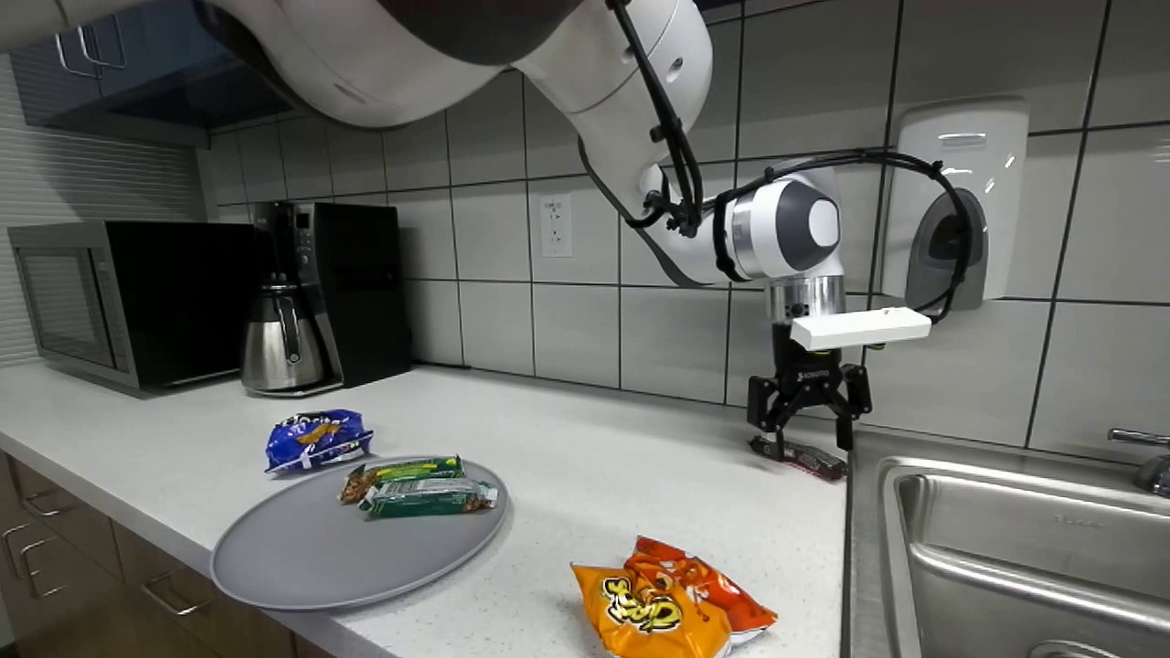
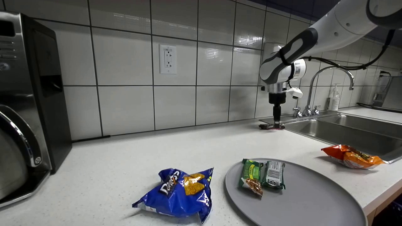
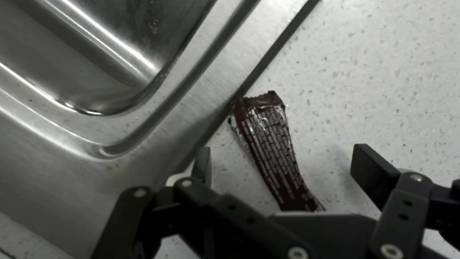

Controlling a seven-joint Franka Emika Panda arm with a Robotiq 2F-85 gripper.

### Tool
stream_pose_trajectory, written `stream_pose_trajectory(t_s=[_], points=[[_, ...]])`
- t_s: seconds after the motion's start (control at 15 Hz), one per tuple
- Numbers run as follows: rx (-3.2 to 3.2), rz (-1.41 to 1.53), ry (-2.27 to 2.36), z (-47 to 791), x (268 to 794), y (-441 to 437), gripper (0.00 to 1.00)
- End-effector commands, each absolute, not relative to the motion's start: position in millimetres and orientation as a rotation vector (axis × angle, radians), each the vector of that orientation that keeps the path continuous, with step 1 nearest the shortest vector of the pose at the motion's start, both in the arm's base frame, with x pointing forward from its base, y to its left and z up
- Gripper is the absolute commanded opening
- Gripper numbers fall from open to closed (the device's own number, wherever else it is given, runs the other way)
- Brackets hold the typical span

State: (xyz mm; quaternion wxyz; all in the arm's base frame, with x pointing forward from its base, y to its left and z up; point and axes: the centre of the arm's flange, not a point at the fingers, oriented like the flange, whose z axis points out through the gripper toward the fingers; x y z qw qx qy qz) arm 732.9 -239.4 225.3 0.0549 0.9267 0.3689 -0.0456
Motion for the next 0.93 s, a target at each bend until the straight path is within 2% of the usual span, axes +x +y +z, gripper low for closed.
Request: stream_pose_trajectory(t_s=[0.0, 0.27, 0.33, 0.4, 0.87], points=[[2.808, -0.145, 1.182, 228.7, 751.6, -246.0, 1.0], [2.806, -0.152, 1.193, 228.5, 753.1, -246.3, 1.0], [2.808, -0.158, 1.195, 228.3, 753.4, -246.4, 0.9], [2.809, -0.165, 1.199, 228.1, 753.4, -246.4, 0.74], [2.833, -0.202, 1.202, 227.4, 752.8, -246.1, 0.18]])
